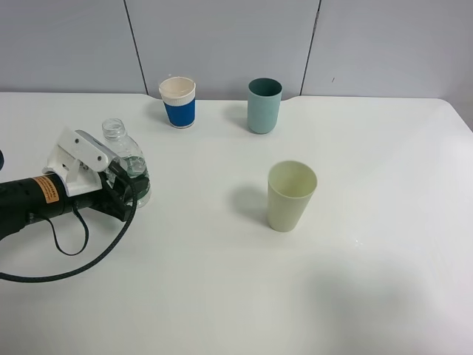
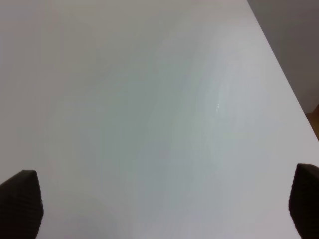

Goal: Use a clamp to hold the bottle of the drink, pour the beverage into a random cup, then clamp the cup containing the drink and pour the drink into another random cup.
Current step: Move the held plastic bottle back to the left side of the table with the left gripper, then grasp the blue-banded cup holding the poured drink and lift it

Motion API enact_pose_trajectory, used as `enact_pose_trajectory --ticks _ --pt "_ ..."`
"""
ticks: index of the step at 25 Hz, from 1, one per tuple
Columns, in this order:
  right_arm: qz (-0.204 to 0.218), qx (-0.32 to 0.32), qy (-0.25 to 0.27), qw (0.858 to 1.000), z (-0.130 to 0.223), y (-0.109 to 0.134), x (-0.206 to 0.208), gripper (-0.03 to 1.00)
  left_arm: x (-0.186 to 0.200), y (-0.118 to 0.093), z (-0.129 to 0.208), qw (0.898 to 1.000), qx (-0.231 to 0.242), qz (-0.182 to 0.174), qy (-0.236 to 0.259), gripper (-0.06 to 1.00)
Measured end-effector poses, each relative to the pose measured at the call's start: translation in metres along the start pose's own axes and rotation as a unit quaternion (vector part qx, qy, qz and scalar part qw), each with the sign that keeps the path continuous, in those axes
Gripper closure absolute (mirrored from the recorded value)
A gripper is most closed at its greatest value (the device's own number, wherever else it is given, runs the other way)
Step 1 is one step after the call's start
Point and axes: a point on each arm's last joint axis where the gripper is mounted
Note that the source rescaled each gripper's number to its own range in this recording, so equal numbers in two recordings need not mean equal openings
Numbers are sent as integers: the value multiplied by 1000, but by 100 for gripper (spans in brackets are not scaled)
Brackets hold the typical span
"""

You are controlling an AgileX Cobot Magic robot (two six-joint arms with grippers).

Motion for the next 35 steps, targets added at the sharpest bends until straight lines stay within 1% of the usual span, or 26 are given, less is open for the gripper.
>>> enact_pose_trajectory --ticks 2,3,7,8,10,12,15,21,25,30,32,35 --pt "0 0 0 1000 0 0 0 -3 0 0 0 1000 0 0 0 93" --pt "0 0 0 1000 0 0 0 -3 0 0 0 1000 0 0 0 86" --pt "0 0 0 1000 0 0 0 -3 0 1 -2 1000 8 -7 -13 16" --pt "0 0 0 1000 0 0 0 -3 0 2 -3 1000 14 -9 -18 6" --pt "0 0 0 1000 0 0 0 -3 0 2 -4 999 26 -11 -21 -2" --pt "0 0 0 1000 0 0 0 -3 0 2 -4 999 30 -12 -21 -4" --pt "0 0 0 1000 0 0 0 -3 5 1 -5 999 32 -14 -23 -4" --pt "0 0 0 1000 0 0 0 -3 32 -7 -10 998 35 -28 -32 -4" --pt "0 0 0 1000 0 0 0 -3 58 -12 -13 997 43 -56 -43 -4" --pt "0 0 0 1000 0 0 0 -3 82 -12 -24 992 52 -94 -62 -4" --pt "0 0 0 1000 0 0 0 -3 90 -12 -31 989 68 -107 -75 -4" --pt "0 0 0 1000 0 0 0 -3 106 -11 -45 982 84 -128 -107 -4"
Point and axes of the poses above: a point on each arm's last joint axis where the gripper is mounted, x pointing back along that axis away from the gripper, y along the wrist's bending axis when the last joint is at zero, z = x × y, and after that the axes turned 1 degree about -x, right-handed
